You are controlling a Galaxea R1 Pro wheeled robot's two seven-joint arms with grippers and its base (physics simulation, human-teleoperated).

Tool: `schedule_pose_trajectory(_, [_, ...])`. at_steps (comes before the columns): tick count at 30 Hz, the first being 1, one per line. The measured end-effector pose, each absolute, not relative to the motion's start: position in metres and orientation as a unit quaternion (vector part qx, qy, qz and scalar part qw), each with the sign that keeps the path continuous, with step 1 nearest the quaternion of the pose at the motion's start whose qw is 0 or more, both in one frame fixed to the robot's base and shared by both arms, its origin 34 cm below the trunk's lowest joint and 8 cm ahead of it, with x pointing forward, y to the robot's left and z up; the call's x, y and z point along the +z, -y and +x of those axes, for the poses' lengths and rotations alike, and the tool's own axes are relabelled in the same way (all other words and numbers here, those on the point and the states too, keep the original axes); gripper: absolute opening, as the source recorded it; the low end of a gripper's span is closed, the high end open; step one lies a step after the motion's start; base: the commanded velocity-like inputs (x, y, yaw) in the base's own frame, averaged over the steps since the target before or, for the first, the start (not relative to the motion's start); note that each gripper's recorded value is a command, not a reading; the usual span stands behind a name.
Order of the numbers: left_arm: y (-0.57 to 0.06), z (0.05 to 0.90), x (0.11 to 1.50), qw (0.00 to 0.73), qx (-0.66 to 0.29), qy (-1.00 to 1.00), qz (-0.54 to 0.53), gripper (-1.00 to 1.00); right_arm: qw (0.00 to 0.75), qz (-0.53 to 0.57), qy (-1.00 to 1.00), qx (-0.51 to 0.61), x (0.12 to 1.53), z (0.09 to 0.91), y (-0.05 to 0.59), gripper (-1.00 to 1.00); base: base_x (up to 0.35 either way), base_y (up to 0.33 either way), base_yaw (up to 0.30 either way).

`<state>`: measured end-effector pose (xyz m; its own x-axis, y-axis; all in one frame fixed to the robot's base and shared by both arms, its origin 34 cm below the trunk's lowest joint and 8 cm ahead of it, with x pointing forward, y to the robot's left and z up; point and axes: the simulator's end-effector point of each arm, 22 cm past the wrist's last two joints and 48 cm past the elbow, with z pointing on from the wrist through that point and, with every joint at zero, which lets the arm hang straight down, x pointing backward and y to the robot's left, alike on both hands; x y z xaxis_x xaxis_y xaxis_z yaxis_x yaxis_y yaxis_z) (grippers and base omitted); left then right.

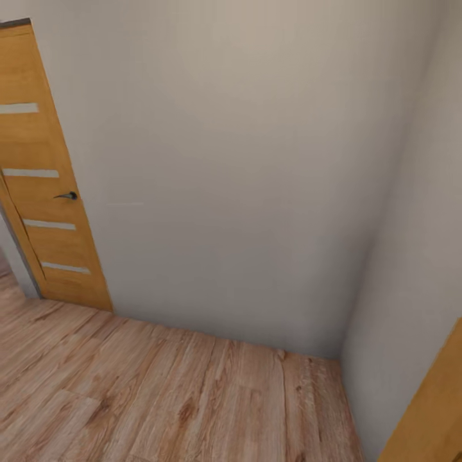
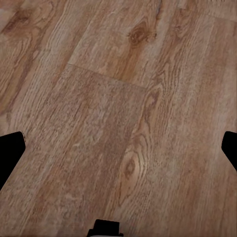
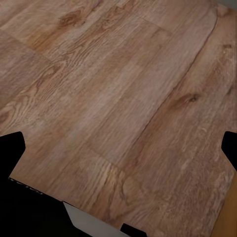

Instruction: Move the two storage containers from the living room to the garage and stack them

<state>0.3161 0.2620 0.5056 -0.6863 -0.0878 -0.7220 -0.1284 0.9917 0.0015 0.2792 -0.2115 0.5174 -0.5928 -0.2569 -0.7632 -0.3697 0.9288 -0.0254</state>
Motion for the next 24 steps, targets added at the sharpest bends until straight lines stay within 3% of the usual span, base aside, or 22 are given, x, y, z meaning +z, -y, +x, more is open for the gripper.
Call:
schedule_pose_trajectory(9, [-0.2624,0.3162,0.5056,0.392,0.026,-0.918,-0.059,1.0,0.415,-0.176,-0.89,0.068,0.5174,0.2792,0.2112,1.0,0.007,0.0,0.024])
schedule_pose_trajectory(18, [-0.2627,0.3161,0.5058,0.392,0.026,-0.918,-0.058,1.0,0.416,-0.176,-0.89,0.068,0.5176,0.279,0.2111,1.0,0.255,0.0,0.0])
schedule_pose_trajectory(24, [-0.2629,0.3161,0.5057,0.392,0.026,-0.918,-0.059,1.0,0.415,-0.176,-0.89,0.068,0.5174,0.2791,0.2113,1.0,0.071,0.0,0.0])
